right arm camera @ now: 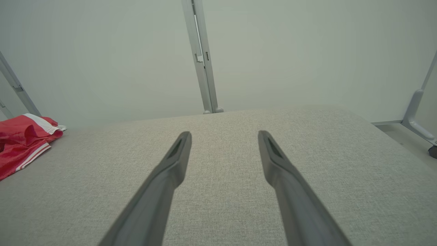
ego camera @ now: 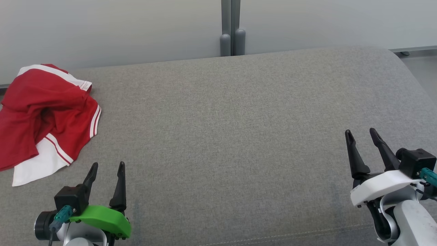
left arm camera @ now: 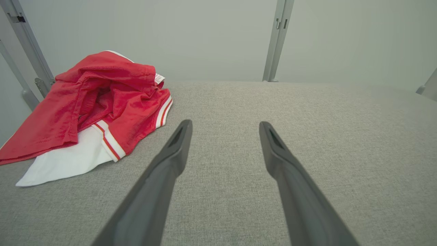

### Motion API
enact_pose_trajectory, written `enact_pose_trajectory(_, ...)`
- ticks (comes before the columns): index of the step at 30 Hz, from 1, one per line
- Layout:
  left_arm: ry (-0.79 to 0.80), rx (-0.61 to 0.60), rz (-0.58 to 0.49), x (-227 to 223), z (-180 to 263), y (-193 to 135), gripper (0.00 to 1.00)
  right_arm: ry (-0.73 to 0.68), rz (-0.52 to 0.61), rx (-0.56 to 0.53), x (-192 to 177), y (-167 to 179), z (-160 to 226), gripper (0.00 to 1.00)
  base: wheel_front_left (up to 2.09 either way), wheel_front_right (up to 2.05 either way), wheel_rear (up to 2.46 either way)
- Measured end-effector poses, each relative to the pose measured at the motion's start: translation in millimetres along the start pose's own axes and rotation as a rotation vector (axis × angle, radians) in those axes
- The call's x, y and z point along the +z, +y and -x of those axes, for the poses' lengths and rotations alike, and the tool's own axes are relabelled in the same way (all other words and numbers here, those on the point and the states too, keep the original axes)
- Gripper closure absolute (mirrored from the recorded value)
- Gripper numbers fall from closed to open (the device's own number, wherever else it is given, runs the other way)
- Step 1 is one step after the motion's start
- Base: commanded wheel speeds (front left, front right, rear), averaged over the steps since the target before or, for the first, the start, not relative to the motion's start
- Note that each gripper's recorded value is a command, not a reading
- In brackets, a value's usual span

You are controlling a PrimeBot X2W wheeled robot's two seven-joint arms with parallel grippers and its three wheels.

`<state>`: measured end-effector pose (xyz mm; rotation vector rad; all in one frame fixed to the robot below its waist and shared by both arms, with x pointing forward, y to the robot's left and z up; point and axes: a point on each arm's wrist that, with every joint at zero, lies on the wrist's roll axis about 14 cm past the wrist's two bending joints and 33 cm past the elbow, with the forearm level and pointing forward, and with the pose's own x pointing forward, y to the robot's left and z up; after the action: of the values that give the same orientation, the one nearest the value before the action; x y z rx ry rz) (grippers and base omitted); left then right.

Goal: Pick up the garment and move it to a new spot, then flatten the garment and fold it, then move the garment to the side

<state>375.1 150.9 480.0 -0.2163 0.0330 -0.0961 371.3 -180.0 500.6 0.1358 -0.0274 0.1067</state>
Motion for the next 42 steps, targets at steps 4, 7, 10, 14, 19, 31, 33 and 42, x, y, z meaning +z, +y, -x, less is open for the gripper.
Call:
enact_pose_trajectory(4, -0.013, -0.006, -0.042, 2, 0, 0, 0.00, -0.011, 0.043, 0.014, 1, 1, 0, 0.00, 0.00, 0.00, 0.00)
enact_pose_trajectory(7, -0.010, -0.004, -0.038, 1, 1, 1, 0.00, -0.011, 0.037, 0.013, 1, 0, 0, 0.00, 0.00, 0.00, 0.00)
enact_pose_trajectory(10, -0.006, 0.001, -0.034, -1, 1, 2, 0.00, -0.010, 0.033, 0.009, 1, -1, 0, 0.00, 0.00, 0.00, 0.00)
enact_pose_trajectory(14, 0.002, 0.002, -0.029, -4, 2, 4, 0.00, -0.009, 0.027, 0.005, 0, -3, 0, 0.00, 0.00, 0.00, 0.00)
enact_pose_trajectory(19, 0.006, 0.004, -0.025, -5, 2, 5, 0.00, -0.007, 0.019, 0.001, -1, -4, 0, 0.00, 0.00, 0.00, 0.00)
enact_pose_trajectory(31, -0.010, -0.008, -0.039, 1, -1, 3, 0.00, -0.008, 0.054, 0.020, 0, -2, -4, 0.00, 0.00, 0.00, 0.00)
enact_pose_trajectory(33, -0.020, 0.001, -0.038, 4, -1, 6, 0.00, -0.006, 0.061, 0.043, -1, 4, -7, 0.00, 0.00, 0.00, 0.00)
enact_pose_trajectory(42, -0.040, 0.098, -0.036, 10, 15, 36, 0.00, 0.004, 0.064, 0.163, -6, 42, -23, 0.00, 0.00, 0.00, 0.00)
